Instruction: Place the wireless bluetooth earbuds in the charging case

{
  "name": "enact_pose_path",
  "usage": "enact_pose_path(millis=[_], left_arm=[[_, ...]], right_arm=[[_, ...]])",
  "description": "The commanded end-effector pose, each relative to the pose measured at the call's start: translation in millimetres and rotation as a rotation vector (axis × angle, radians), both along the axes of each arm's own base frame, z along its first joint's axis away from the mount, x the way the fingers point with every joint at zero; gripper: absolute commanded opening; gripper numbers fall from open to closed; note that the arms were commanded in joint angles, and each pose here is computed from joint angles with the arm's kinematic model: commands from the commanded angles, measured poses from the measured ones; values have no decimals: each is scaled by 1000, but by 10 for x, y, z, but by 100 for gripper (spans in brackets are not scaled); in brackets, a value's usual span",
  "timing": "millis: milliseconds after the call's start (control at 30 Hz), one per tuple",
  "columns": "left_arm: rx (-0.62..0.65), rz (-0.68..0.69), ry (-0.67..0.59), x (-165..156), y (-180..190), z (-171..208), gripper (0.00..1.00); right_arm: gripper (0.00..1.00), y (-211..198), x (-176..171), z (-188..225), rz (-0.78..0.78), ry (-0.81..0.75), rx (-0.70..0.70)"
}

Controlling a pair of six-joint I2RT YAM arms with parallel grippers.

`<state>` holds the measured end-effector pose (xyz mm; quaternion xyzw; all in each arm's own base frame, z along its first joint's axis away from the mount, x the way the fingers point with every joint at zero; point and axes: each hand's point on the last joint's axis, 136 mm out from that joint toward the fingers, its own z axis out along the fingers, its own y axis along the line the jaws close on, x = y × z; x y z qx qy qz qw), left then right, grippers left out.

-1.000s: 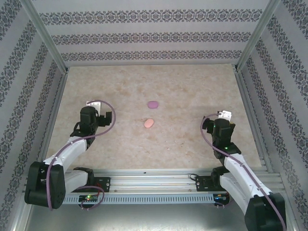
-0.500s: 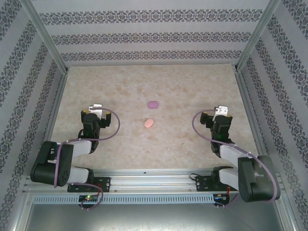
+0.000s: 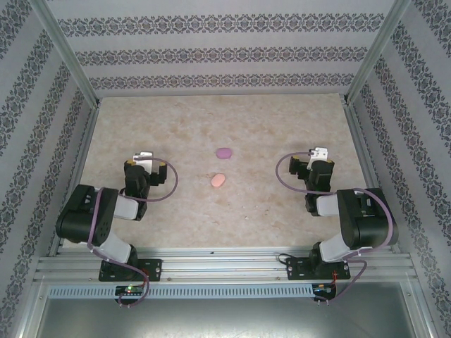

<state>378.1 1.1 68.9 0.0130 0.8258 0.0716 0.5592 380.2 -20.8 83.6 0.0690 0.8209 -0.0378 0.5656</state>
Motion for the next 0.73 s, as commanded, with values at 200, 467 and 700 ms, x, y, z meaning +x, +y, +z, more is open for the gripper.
enact_pose_path(millis=[200,467,700], left_arm=[[-103,47,-39,208,179,193,100],[-103,-44,-32,215,30,182,100],[-104,-44,-32,214,30,182,100]], right_arm=[[98,115,150,228,54,-60,-25],[98,118,160,220,56,-56,-25],[98,122,151,226,59,-58,-23]])
